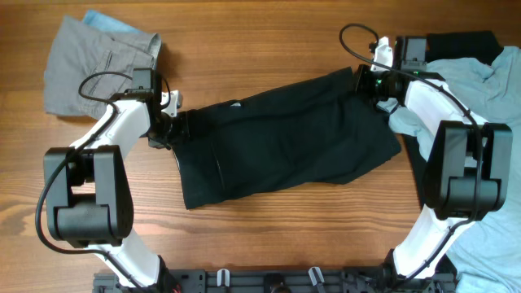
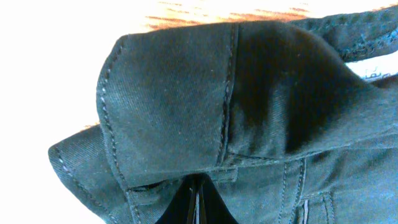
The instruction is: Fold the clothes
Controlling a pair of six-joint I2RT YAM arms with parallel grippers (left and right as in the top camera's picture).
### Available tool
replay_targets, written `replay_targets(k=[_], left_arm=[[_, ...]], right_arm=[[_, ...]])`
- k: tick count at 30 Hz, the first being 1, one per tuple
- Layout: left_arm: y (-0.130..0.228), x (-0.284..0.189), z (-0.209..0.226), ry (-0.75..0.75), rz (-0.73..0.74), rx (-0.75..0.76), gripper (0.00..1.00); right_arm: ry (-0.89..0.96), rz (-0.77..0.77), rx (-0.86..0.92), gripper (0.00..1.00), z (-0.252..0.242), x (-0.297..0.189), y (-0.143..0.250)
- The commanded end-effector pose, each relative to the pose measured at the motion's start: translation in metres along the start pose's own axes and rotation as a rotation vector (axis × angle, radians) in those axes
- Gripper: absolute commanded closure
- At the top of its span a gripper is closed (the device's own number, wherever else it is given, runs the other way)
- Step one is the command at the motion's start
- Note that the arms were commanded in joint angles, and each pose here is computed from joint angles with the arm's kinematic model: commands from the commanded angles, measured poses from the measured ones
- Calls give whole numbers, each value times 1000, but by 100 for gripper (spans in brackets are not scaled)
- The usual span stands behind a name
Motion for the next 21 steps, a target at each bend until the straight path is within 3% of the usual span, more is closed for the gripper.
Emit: replay_targets(k=[1,3,4,5,6,7,8,14,18,19,21], left_arm=[[-9,-1,13,-47,-34,-45,96],[-10,-2,15,-43,-38,-54,96],[-11,-2,15,-42,-41,-61,96],[-11,-2,16,-42,-43,-65,95],[-11,-2,16,-42,-43,-70,93],[-11,-2,16,-42,-45,-72,92],[-12,-3,16,-42,-45,-72,91],[-17,-32,7,-33,-33,-77,81],[-21,-68,-22,106,-38,-31,75],[-19,-75,-34,175,-35,10,74],[-15,-79,-46,231,-29,46,76]], right_arm=[[-97,-163,-40,96,24,-27,-40],[-114,-239,-35,95,29,-33,-56],[-122,-265,-21,82,30,-34,-61],[-122,-277,-22,48,31,-35,-63],[-103,-286,-21,25,28,-35,-65],[-78,-285,-16,8,25,-34,-64],[-64,-281,-9,1,23,-34,-63],[-16,-119,114,0,2,-38,-30],[-25,81,192,4,0,-55,11],[-20,125,195,9,1,-59,20],[-12,212,206,36,3,-63,38]])
Point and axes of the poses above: each gripper's point midway between its finger pads, its own x axis out along the fingers, its own z axis along the line the jaws close on, y = z × x, the point moved 5 cm from there along -x, back along the fingers, and after that the axes turned 6 degrees about -x, right-handed, at the moved point
